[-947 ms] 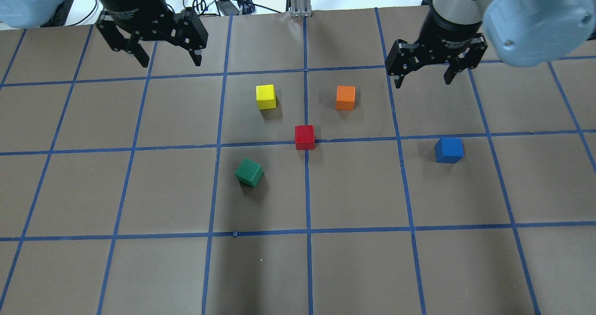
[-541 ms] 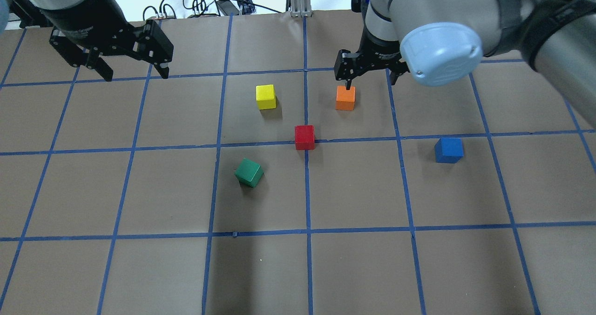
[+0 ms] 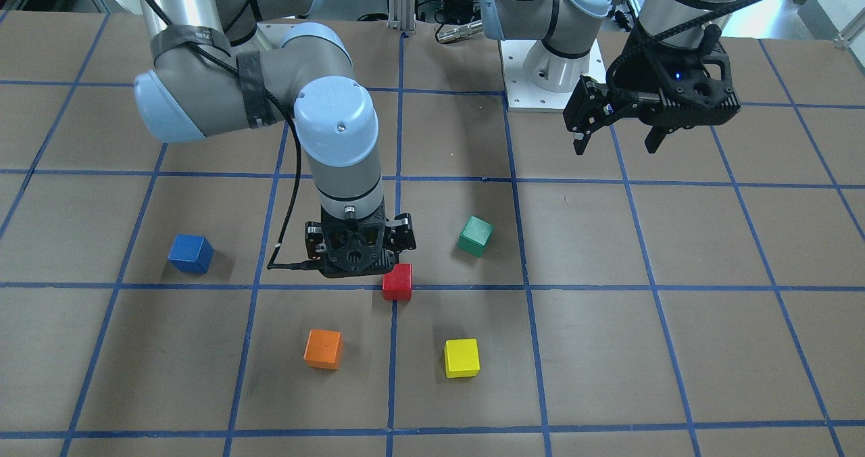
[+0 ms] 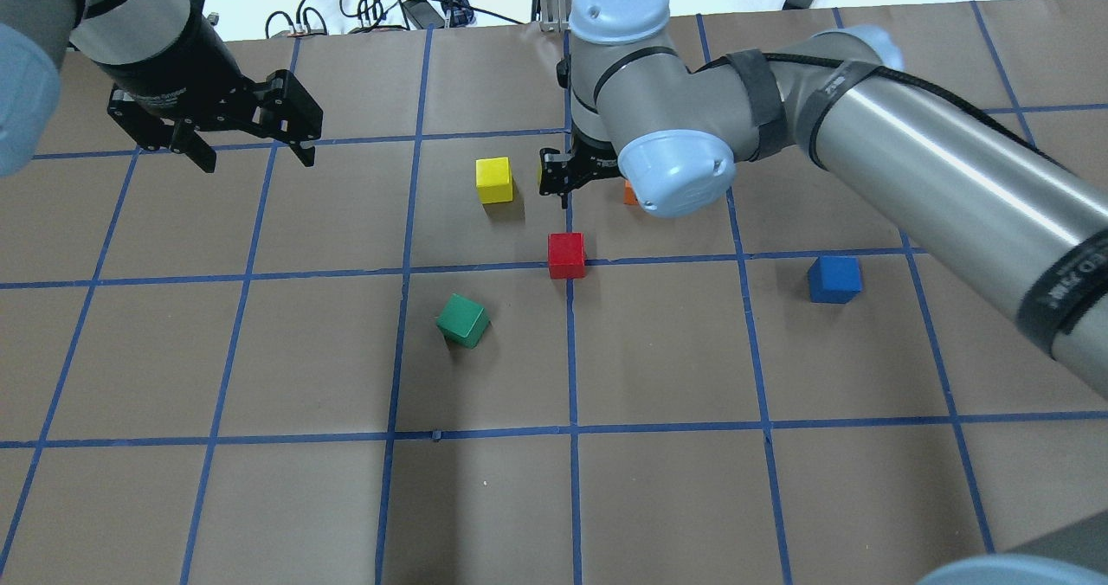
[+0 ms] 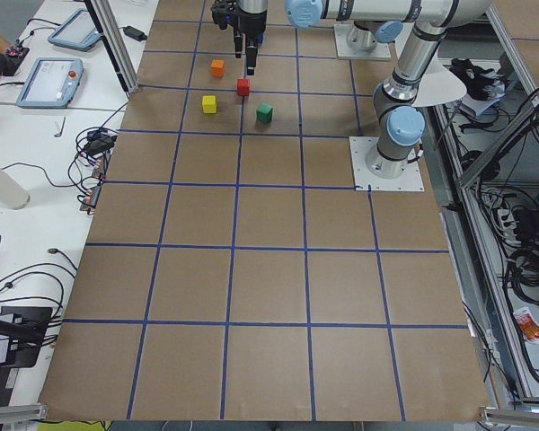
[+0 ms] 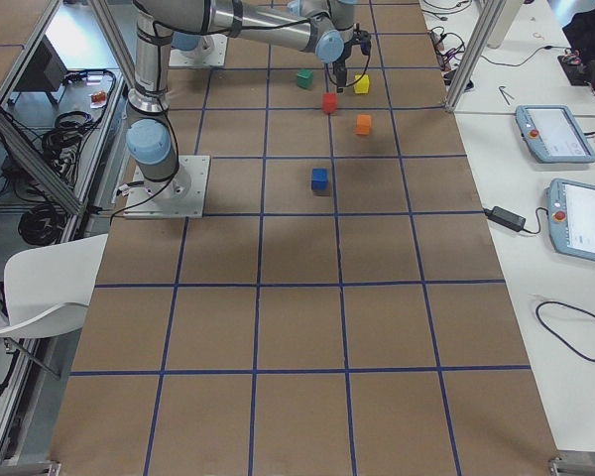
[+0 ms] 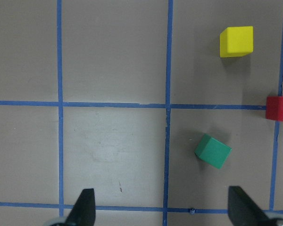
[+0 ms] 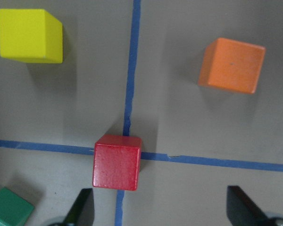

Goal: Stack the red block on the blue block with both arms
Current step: 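Move the right gripper over the red cube and lower it, then close the right gripper on the red cube and lift it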

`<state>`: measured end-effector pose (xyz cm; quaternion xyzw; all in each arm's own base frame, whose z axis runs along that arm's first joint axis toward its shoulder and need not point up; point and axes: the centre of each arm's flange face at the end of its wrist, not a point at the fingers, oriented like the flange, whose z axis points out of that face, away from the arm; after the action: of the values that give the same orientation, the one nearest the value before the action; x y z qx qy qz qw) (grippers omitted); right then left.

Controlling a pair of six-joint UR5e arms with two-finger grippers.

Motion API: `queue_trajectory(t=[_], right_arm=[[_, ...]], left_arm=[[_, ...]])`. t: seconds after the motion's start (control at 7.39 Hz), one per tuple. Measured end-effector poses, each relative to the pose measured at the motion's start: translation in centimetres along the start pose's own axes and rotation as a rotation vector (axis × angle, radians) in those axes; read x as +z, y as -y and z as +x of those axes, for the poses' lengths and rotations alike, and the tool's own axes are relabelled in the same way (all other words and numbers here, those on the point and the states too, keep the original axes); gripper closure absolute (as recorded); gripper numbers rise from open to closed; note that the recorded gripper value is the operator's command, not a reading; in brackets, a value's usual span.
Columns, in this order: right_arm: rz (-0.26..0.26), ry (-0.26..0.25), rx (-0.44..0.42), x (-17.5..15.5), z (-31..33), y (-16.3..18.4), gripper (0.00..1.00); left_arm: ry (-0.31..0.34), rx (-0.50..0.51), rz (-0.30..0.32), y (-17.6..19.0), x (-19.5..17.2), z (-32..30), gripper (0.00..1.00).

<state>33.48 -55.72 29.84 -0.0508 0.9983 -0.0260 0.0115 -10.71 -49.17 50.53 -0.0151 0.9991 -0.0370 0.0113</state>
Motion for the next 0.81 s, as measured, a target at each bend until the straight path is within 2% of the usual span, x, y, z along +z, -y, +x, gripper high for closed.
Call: queue_trajectory(t=[0.41, 0.81], right_arm=[[-0.066, 0.035, -0.009, 4.8, -2.5, -0.3, 0.00], [-0.122, 0.043, 0.002, 8.3, -2.8, -0.2, 0.00]], left_arm=[[-0.005, 0.006, 0.008, -0.1, -0.1, 0.1, 0.00], [-0.003, 0.017, 0.012, 0.0, 0.0, 0.0, 0.00]])
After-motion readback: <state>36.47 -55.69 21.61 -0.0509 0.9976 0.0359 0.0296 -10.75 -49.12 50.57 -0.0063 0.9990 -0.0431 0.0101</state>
